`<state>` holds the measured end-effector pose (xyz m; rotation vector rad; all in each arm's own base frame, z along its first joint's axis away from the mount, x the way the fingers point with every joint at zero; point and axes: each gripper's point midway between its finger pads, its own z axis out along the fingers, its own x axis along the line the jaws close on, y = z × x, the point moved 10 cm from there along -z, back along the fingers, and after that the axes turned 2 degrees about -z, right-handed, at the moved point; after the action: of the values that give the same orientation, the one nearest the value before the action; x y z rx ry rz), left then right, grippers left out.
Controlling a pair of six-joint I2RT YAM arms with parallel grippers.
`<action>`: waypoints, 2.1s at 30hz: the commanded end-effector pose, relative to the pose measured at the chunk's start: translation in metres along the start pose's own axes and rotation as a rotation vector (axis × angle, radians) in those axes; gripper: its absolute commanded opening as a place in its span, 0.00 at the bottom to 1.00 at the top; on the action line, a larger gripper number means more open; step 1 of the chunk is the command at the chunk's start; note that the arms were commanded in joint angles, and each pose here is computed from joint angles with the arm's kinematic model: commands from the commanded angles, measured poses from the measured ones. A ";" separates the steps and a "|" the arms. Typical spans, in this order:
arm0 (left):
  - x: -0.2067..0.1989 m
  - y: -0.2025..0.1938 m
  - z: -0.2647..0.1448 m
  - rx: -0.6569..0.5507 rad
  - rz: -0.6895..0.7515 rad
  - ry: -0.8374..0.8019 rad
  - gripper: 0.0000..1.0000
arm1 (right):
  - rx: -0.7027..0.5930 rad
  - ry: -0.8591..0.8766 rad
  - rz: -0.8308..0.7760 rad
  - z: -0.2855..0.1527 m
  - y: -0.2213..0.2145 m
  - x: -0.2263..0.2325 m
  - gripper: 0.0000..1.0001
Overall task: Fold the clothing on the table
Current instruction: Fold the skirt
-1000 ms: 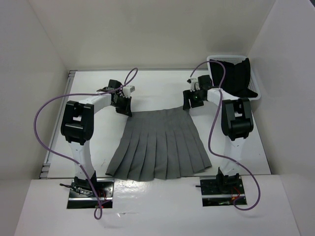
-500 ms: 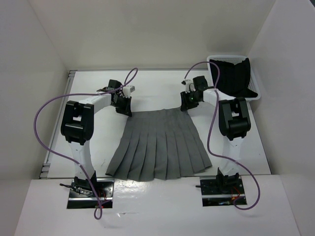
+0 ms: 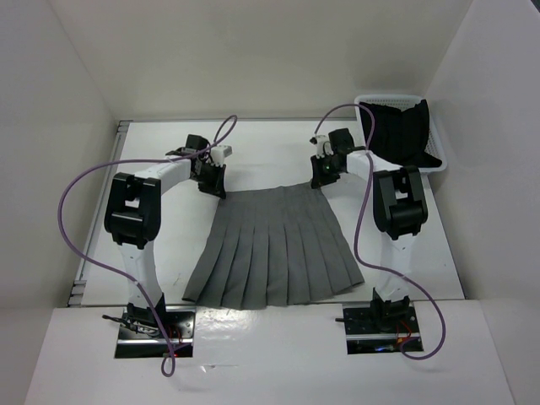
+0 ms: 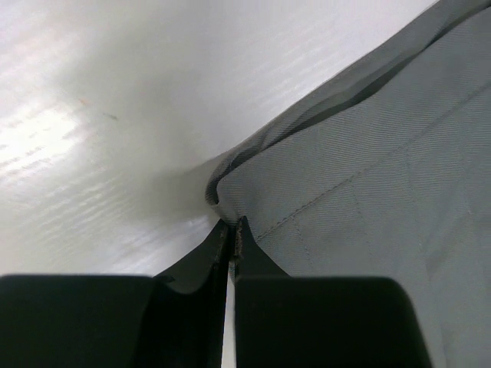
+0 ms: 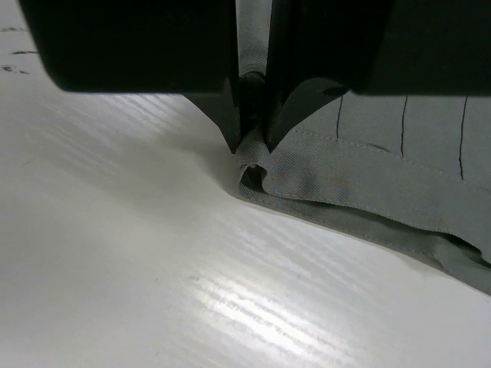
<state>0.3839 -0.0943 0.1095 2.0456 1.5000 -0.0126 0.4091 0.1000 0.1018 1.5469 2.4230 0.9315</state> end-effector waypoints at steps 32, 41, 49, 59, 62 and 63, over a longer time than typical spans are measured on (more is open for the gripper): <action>-0.006 0.100 -0.127 -0.425 0.102 0.180 0.00 | -0.458 -0.485 -0.016 -0.104 0.114 -0.003 0.00; -0.021 0.076 -0.160 -0.448 0.205 0.203 0.00 | -0.490 -0.424 -0.125 -0.144 0.102 0.029 0.00; -0.030 0.032 -0.174 -0.402 0.314 0.186 0.00 | -0.446 -0.342 -0.273 -0.172 0.066 0.056 0.00; -0.039 -0.019 -0.189 -0.374 0.442 0.200 0.00 | -0.330 -0.194 -0.560 -0.184 0.004 0.090 0.00; -0.040 -0.036 -0.192 -0.352 0.477 0.203 0.00 | -0.319 -0.158 -0.615 -0.190 -0.011 0.096 0.00; -0.041 -0.039 -0.193 -0.353 0.497 0.208 0.00 | -0.300 -0.145 -0.633 -0.190 -0.017 0.096 0.00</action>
<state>0.2829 -0.0541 0.2603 2.0328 0.9974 0.4898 0.2888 0.1142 0.2642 0.7408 2.2742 1.0741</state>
